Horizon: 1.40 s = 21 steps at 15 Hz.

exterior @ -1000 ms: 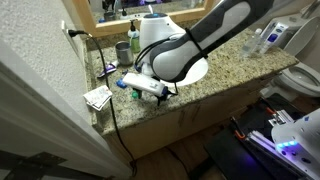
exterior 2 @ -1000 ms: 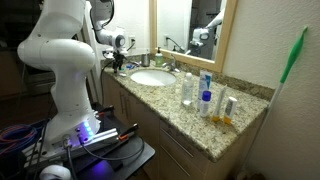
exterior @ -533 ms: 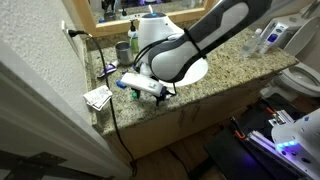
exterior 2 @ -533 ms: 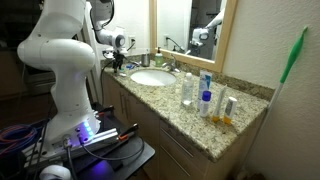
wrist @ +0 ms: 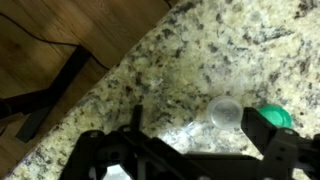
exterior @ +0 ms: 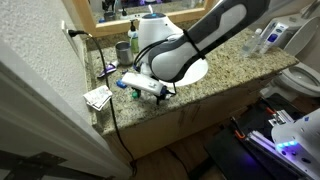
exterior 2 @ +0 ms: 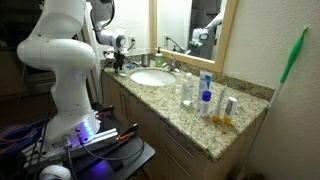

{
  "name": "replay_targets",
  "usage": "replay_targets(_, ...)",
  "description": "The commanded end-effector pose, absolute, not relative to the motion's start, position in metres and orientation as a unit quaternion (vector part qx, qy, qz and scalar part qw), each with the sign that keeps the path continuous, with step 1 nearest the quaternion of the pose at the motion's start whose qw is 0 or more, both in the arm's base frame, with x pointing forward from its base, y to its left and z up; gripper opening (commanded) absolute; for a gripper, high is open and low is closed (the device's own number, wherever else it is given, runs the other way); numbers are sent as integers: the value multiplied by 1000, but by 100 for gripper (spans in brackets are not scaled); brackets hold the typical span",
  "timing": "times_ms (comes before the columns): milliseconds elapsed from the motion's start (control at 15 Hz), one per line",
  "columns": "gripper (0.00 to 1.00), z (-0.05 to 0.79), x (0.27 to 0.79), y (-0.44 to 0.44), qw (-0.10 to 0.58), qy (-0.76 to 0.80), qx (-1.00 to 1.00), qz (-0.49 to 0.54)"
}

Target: Put the clear cap upside down then put it on top of the right white object

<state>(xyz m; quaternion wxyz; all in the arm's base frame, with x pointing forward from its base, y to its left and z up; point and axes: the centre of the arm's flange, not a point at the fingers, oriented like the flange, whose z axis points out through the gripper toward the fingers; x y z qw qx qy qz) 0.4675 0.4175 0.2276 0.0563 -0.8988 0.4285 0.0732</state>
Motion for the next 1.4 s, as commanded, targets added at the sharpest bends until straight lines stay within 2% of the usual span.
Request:
replay_targets(0, 100, 220, 479, 416, 58, 429, -899, 66)
replay_targets(1267, 100, 215, 485, 427, 80, 407, -906, 83)
replay_targets(1333, 75, 215, 485, 427, 78, 409, -905, 85)
